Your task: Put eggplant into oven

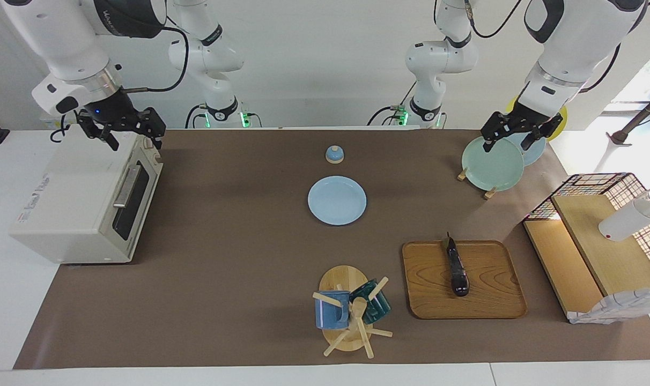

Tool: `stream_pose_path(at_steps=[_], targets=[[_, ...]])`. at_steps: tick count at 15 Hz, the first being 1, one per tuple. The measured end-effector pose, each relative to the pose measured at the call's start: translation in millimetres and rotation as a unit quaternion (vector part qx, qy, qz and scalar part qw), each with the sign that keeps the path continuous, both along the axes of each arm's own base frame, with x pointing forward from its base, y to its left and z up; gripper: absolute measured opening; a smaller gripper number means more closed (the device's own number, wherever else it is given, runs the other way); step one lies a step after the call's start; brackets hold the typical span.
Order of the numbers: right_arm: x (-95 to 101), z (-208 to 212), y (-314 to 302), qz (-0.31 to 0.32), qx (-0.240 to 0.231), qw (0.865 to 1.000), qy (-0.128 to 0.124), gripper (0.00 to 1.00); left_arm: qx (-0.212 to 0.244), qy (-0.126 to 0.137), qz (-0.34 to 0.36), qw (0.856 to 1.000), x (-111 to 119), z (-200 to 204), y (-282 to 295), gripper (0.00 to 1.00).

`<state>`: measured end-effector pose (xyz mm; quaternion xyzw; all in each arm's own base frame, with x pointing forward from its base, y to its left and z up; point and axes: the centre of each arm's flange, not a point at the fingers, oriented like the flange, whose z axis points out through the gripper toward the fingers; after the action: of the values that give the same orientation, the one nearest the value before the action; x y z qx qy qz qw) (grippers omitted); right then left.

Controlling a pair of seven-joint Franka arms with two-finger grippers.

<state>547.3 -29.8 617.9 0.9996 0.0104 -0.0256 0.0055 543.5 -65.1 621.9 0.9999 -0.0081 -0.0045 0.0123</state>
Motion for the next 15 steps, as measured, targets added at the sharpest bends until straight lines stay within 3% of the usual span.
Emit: stream_pose_path(at_steps=[5,10,14,15], targets=[[-2.7,-2.3,-15.2,-0.014,0.0,1.0,0.003,1.0,0.0,0.0,0.0,1.0,0.1,0.0,0.1,1.0],[-14.3,-26.7,-22.3,0.003,0.004,1.0,0.013,0.47,0.0,-0.002,0.0,1.0,0.4,0.3,-0.2,1.0],[-27.3,-56.7,-39.5,0.027,0.0,1.0,-0.01,0.06,-0.001,-0.01,0.0,1.0,2.4,0.6,-0.8,1.0],[-31.0,-63.4,-47.5,0.023,-0.006,1.0,-0.012,0.01,-0.001,-0.011,-0.001,1.0,2.4,0.3,-1.4,1.0]])
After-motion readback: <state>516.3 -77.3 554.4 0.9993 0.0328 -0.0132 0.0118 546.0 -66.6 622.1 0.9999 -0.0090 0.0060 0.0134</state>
